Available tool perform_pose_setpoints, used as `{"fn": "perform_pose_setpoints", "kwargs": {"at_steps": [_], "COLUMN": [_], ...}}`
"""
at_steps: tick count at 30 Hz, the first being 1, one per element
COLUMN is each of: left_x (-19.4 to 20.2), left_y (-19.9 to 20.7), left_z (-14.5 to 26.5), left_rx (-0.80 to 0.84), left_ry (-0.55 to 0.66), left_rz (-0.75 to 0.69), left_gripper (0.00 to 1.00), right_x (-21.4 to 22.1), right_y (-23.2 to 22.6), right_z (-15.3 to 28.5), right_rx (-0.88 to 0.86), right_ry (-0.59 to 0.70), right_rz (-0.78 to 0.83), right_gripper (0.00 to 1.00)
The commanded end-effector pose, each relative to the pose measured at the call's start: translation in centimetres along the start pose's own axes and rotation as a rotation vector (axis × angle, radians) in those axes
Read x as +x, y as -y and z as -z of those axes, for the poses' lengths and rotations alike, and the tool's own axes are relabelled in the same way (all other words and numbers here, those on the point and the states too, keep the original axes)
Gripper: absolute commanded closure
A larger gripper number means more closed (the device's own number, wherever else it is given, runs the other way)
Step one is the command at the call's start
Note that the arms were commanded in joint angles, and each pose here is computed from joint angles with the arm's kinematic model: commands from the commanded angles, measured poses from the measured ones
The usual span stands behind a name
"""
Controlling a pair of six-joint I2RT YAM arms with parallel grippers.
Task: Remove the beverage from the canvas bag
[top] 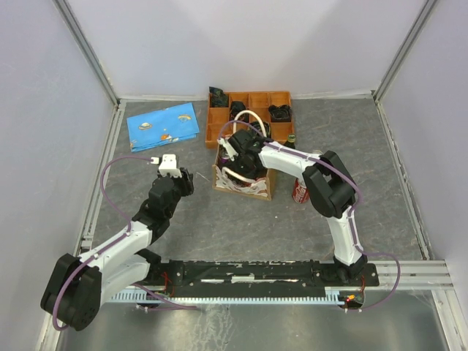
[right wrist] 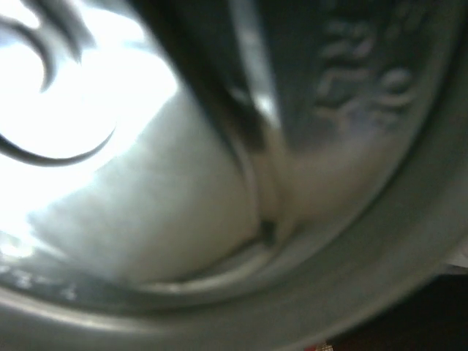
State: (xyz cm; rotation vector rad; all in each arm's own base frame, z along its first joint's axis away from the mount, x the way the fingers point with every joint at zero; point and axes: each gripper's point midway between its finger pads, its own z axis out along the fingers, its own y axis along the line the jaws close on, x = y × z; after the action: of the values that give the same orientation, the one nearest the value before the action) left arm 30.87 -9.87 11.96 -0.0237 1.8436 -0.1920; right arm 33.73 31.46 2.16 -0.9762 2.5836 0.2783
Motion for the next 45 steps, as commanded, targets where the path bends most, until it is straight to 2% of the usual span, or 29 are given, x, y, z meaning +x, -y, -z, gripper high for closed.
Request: {"fn": "perform_pose_setpoints", "kwargs": {"at_steps": [1,4,5,6,12,18,23,37,45], "left_x": [-3.0,-3.0,-3.0,-3.0,-3.1,-3.0,-3.0,-3.3,-3.2], "left_y": [0.5,0.6,0.6,0.6,0.6,0.5,0.7,2.2,3.5], "left_z": [-0.2,-0.2,-0.2,-0.2,-0.1,-0.1,-0.1,-0.4,-0.6], "left_rx": [0.005,0.006,0.007,0.008,0.008,0.007,0.014,0.090,0.157], "left_ry": [0.080,0.079,0.080,0.079,0.085,0.081,0.080,0.070,0.061], "left_rz": [0.043,0.046,0.047,0.048,0.052,0.051,0.054,0.042,0.022], "left_gripper": [0.47,0.47,0.47,0.47,0.47,0.47,0.47,0.48,0.49], "right_x": [2.6,2.7,2.6,2.4,-0.8,-6.4,-8.6,-8.5,-7.3], "right_y": [-0.4,-0.3,-0.2,-0.1,0.2,-0.1,-0.3,1.3,2.1], "right_z": [-0.8,-0.4,-0.1,0.3,5.1,14.3,19.5,26.0,31.8], "right_rx": [-0.010,-0.003,0.002,0.008,0.033,0.047,0.054,0.141,0.188], "right_ry": [-0.091,-0.094,-0.088,-0.079,0.054,0.351,0.512,0.763,1.026], "right_rz": [-0.013,-0.012,-0.011,-0.006,0.026,0.043,0.051,-0.064,-0.076], "right_gripper": [0.35,0.86,0.97,1.00,1.00,1.00,1.00,1.00,1.00]}}
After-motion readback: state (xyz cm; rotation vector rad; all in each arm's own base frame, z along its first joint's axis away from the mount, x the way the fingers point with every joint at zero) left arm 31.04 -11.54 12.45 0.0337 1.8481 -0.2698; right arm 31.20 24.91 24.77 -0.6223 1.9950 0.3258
